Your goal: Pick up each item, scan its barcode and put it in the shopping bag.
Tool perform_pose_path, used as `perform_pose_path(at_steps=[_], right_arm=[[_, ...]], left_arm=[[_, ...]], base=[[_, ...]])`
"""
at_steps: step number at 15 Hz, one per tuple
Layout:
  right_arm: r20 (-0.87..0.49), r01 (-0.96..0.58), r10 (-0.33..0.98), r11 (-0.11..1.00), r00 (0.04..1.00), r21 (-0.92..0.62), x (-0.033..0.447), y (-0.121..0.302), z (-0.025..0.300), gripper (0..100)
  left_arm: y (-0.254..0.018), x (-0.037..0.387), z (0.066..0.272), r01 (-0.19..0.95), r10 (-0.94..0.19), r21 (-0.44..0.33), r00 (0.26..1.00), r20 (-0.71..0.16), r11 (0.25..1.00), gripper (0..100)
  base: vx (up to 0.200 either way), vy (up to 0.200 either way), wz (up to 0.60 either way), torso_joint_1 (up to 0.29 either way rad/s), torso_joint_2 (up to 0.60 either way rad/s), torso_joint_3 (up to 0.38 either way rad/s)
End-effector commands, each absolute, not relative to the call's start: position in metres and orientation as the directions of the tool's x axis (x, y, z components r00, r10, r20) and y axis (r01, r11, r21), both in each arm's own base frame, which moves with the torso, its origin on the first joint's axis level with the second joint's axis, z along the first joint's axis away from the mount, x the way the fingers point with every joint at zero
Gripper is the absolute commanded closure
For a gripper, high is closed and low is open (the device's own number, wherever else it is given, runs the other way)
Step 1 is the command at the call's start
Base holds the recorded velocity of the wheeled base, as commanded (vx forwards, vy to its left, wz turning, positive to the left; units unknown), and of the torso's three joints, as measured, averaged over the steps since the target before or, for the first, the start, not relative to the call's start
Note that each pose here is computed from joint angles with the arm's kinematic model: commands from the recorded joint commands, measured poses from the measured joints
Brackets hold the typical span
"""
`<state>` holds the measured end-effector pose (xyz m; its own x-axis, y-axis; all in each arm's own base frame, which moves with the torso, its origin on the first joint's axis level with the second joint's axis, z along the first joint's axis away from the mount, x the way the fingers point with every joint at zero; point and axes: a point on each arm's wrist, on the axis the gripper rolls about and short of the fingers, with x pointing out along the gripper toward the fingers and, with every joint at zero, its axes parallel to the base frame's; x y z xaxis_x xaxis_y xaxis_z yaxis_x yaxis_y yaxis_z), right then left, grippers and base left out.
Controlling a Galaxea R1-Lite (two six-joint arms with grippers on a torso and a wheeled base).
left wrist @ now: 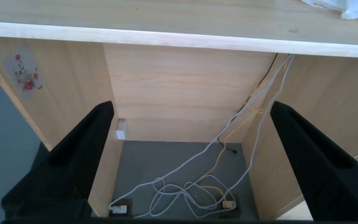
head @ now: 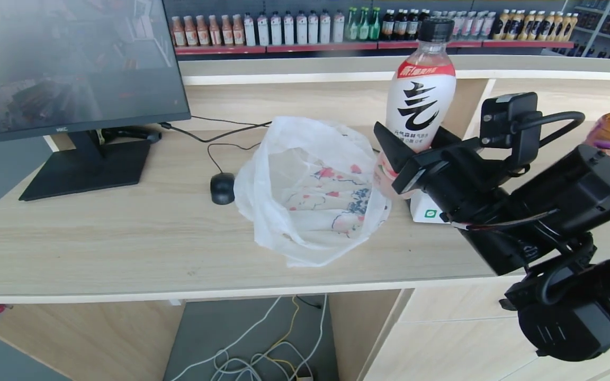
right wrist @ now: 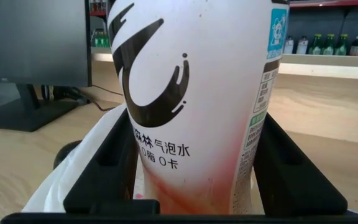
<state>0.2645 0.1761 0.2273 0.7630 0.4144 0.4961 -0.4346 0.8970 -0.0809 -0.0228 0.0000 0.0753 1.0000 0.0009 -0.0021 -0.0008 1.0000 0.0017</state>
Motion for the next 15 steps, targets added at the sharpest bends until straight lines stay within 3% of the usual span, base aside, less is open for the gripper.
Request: perform_pose_path(at_steps=[1, 4, 11, 15], right_arm=[[0.495, -0.436, 0.415, 0.896, 0.763, -0.08, 0.265, 0.177, 0.227, 100], [0.495, -0.437, 0.416, 0.896, 0.763, -0.08, 0.263, 0.176, 0.227, 100], [0.519, -0.424, 0.404, 0.901, 0.753, -0.087, 0.259, 0.17, 0.236, 100], [0.447, -0.417, 0.415, 0.904, 0.793, -0.099, 0.278, 0.175, 0.243, 100]], left_arm=[[0.0, -0.023, 0.075, 0.0, 0.0, 0.002, 1.0, -0.003, 1.0, 0], [0.0, -0.023, 0.075, 0.0, 0.0, 0.006, 1.0, -0.002, 1.0, 0], [0.0, -0.023, 0.075, 0.0, 0.0, 0.005, 1.0, -0.002, 1.0, 0], [0.0, -0.023, 0.075, 0.0, 0.0, 0.005, 1.0, -0.002, 1.0, 0]], base=[[0.0, 0.2, 0.0, 0.002, 0.0, 0.002], [0.0, 0.2, 0.0, 0.001, 0.0, 0.001], [0.0, 0.0, 0.0, 0.0, 0.0, 0.0], [0.0, 0.0, 0.0, 0.0, 0.0, 0.0]])
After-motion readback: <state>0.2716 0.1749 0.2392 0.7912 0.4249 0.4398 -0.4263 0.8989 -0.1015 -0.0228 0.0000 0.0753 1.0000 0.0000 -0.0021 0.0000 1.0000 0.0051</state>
